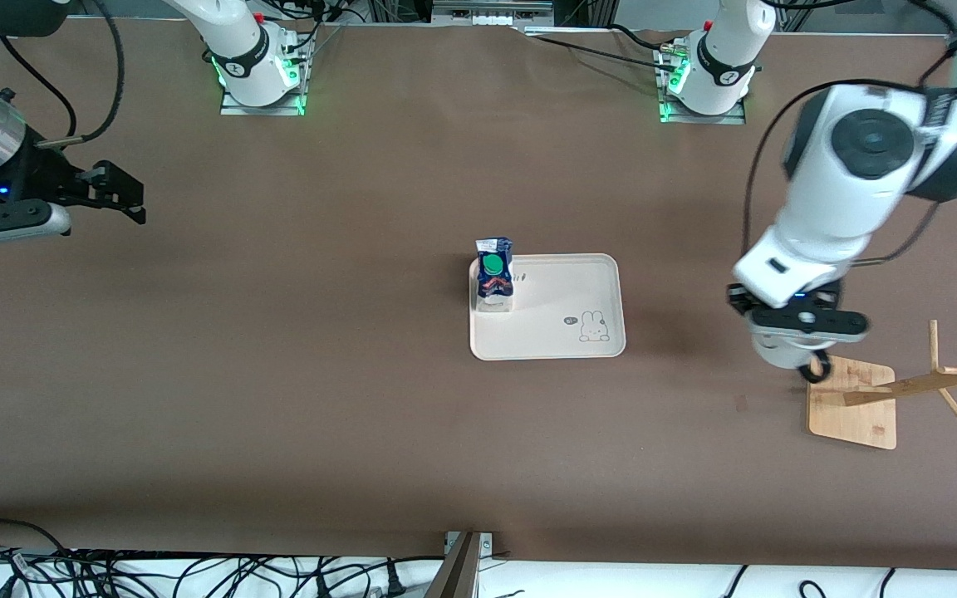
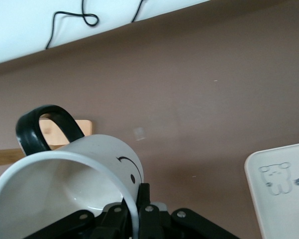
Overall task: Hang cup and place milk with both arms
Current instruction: 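Hang the mug handle on a stand peg while the right gripper reaches the carton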
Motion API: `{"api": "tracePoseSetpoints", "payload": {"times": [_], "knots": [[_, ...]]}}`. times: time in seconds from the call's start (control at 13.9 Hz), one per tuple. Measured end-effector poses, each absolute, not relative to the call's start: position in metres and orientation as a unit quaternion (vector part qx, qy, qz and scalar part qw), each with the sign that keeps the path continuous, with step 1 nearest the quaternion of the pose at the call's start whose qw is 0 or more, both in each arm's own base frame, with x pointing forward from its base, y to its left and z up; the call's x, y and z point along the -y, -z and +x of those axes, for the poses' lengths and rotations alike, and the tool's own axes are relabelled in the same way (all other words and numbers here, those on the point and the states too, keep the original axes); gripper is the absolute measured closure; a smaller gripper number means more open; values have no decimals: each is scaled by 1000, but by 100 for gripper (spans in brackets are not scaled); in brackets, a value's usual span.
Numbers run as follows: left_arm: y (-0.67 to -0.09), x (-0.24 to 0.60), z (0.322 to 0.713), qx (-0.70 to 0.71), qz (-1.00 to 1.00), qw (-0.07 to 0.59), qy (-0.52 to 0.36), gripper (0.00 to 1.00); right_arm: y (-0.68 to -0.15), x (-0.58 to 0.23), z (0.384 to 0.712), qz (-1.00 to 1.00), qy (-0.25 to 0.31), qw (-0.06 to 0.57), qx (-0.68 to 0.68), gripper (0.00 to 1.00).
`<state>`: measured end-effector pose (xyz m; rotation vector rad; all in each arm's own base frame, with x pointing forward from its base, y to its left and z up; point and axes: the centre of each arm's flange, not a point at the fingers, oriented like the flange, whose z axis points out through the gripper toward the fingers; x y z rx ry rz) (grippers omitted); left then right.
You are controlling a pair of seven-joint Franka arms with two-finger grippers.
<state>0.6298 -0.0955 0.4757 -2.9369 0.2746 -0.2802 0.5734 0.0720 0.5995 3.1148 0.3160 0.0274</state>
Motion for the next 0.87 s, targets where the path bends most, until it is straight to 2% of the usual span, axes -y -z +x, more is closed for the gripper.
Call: {"api": "tracePoseSetpoints", "payload": {"times": [0.14,0.43,0.58,0.87], "knots": [[-489,49,634,-84,-991,68,83,95,-593,-86,573,994,0,6,-113,0],[-500,-28,634,-71,-995,38,66,95,-539,-151,574,984,67,10,-163,0],[-500,-45,632,-70,-995,27,61,95,-524,-210,568,978,69,13,-194,0],[-499,-86,627,-74,-995,6,59,95,-503,-337,555,989,56,-2,-139,0]]}}
